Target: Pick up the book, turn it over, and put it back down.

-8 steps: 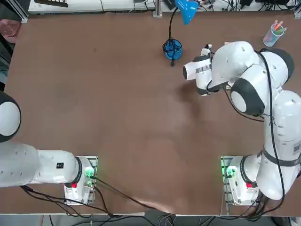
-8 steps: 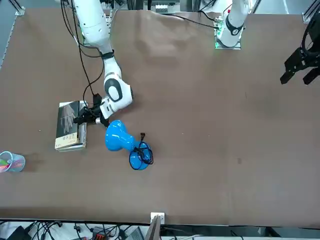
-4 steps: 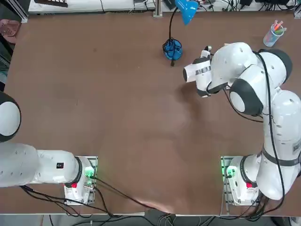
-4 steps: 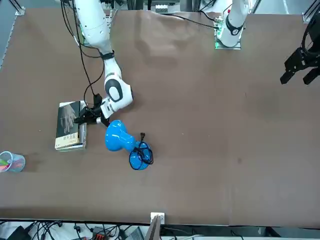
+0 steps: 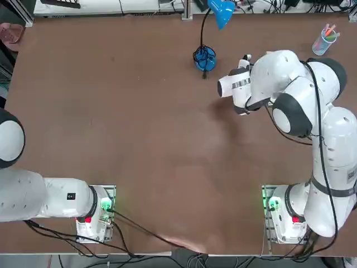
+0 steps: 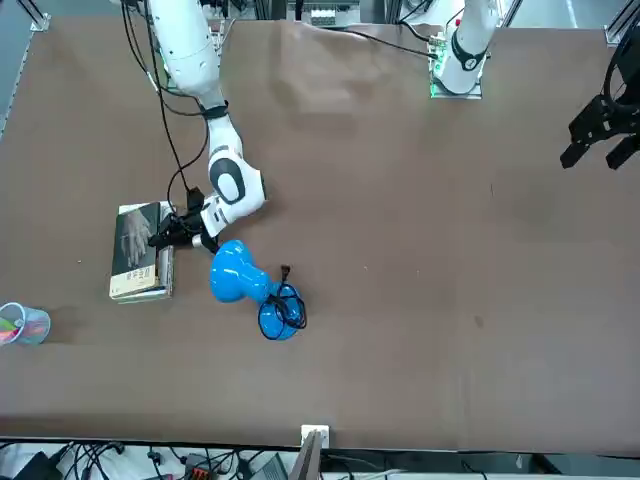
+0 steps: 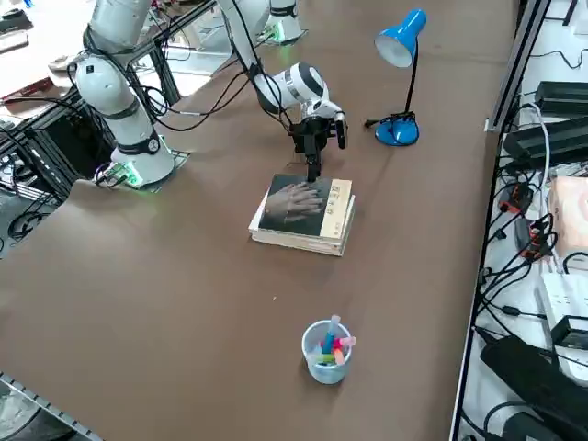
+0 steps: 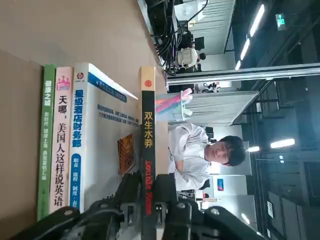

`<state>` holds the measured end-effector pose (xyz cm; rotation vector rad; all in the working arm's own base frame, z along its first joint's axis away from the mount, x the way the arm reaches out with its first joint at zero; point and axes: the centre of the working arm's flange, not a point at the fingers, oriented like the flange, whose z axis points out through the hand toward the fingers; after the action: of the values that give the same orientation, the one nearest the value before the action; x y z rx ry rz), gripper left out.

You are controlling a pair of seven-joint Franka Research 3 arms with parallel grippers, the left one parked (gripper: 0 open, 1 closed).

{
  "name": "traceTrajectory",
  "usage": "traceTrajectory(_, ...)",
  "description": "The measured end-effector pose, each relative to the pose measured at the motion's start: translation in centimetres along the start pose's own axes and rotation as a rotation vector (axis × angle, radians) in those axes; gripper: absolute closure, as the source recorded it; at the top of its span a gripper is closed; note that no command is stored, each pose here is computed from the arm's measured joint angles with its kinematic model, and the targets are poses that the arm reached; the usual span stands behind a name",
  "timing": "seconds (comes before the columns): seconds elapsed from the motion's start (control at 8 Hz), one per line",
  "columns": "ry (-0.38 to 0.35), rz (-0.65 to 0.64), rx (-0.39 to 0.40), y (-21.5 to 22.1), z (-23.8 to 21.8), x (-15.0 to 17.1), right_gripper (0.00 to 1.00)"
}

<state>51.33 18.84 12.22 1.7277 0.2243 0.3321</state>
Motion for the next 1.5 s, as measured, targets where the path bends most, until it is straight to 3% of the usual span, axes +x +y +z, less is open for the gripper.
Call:
traceTrajectory(0.75,-0.005,-0.003,-0.003,-0.29,0.4,-0.22,0.89)
traceTrajectory(1.0,-0.007,-0.004,-0.004,-0.42,0.5,-0.29,0.85)
traceTrajectory(1.12,-0.008,-0.003,-0.005,-0.4,0.59,-0.28,0.73)
traceTrajectory(1.5,-0.006,-0.001,-0.001,-0.39,0.66,-0.21,0.11)
